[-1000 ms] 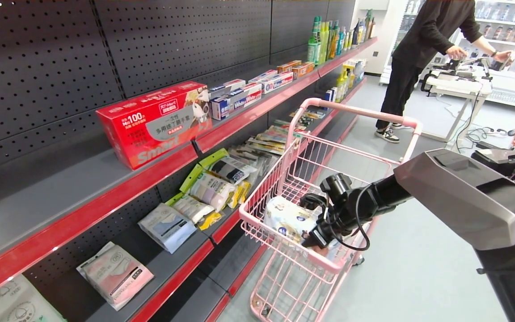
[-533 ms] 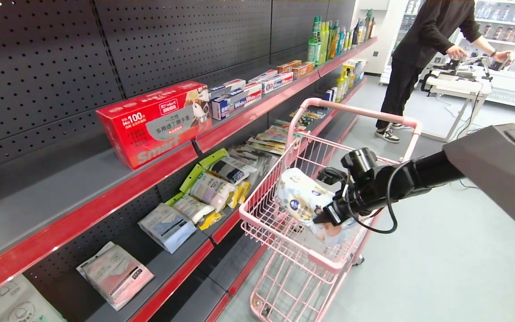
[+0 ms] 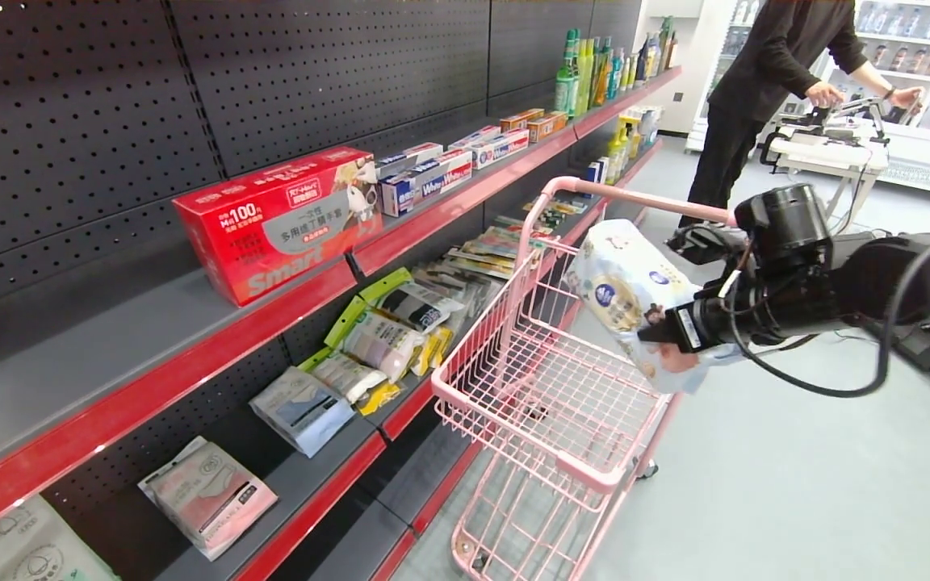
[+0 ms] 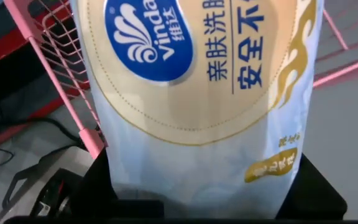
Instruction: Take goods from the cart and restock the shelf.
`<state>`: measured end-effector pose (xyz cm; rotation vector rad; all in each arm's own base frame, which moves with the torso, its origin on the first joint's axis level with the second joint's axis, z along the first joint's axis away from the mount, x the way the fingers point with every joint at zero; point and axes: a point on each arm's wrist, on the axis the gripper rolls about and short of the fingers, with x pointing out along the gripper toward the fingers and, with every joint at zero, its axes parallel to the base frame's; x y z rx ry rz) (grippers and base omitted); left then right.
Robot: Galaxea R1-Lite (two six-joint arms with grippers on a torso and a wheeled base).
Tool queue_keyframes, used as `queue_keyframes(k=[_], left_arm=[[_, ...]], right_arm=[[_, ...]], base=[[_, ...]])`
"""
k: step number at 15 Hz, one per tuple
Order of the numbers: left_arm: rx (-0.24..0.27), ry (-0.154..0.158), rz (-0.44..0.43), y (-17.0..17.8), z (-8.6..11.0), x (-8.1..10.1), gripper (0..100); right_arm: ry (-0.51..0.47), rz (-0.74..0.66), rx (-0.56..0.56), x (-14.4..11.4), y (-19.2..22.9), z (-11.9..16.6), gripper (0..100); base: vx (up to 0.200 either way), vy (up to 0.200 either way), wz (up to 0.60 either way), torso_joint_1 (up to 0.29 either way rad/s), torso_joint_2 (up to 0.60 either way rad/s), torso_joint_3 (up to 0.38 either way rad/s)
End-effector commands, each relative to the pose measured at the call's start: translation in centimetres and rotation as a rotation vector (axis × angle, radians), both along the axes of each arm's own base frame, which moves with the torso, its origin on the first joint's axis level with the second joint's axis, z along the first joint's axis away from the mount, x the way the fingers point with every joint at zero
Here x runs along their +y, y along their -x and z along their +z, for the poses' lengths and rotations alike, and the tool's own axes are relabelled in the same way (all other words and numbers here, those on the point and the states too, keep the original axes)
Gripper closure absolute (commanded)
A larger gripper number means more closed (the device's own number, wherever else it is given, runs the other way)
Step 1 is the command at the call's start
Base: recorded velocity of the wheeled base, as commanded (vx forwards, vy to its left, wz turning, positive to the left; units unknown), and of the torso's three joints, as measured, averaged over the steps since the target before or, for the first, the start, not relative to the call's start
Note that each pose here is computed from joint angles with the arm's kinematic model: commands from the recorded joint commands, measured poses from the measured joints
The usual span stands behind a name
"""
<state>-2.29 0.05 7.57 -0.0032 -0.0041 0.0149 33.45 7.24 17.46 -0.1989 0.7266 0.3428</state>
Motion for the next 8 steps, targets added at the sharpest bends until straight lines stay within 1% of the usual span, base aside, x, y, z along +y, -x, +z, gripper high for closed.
queue_keyframes(k=[1, 2, 4, 5, 7, 8], left_arm=[[0.001, 0.001, 0.0, 0.0, 0.0, 0.0, 0], [0.001, 0.003, 0.0, 0.0, 0.0, 0.0, 0], [0.001, 0.003, -0.001, 0.0, 0.0, 0.0, 0], [0.001, 0.001, 0.0, 0.0, 0.0, 0.0, 0], [0.001, 0.001, 0.0, 0.0, 0.0, 0.0, 0], [0.001, 0.001, 0.0, 0.0, 0.0, 0.0, 0]], right_arm=[[0.002, -0.078, -0.13, -1.2, 7.2, 4.6, 100], [0.014, -0.099, -0.155, -1.8, 9.7, 5.2, 100], [0.033, -0.111, -0.165, -2.5, 12.5, 4.9, 100], [0.065, -0.131, -0.171, -3.2, 15.3, 4.0, 100], [0.078, -0.146, -0.185, -3.7, 17.5, 3.5, 100], [0.074, -0.15, -0.213, -4.2, 19.3, 3.4, 100]], base=[[0.0, 0.0, 0.0, 0.0, 0.0, 0.0], [0.0, 0.0, 0.0, 0.0, 0.0, 0.0], [0.0, 0.0, 0.0, 0.0, 0.0, 0.0], [0.0, 0.0, 0.0, 0.0, 0.0, 0.0], [0.0, 0.0, 0.0, 0.0, 0.0, 0.0], [0.0, 0.0, 0.0, 0.0, 0.0, 0.0]])
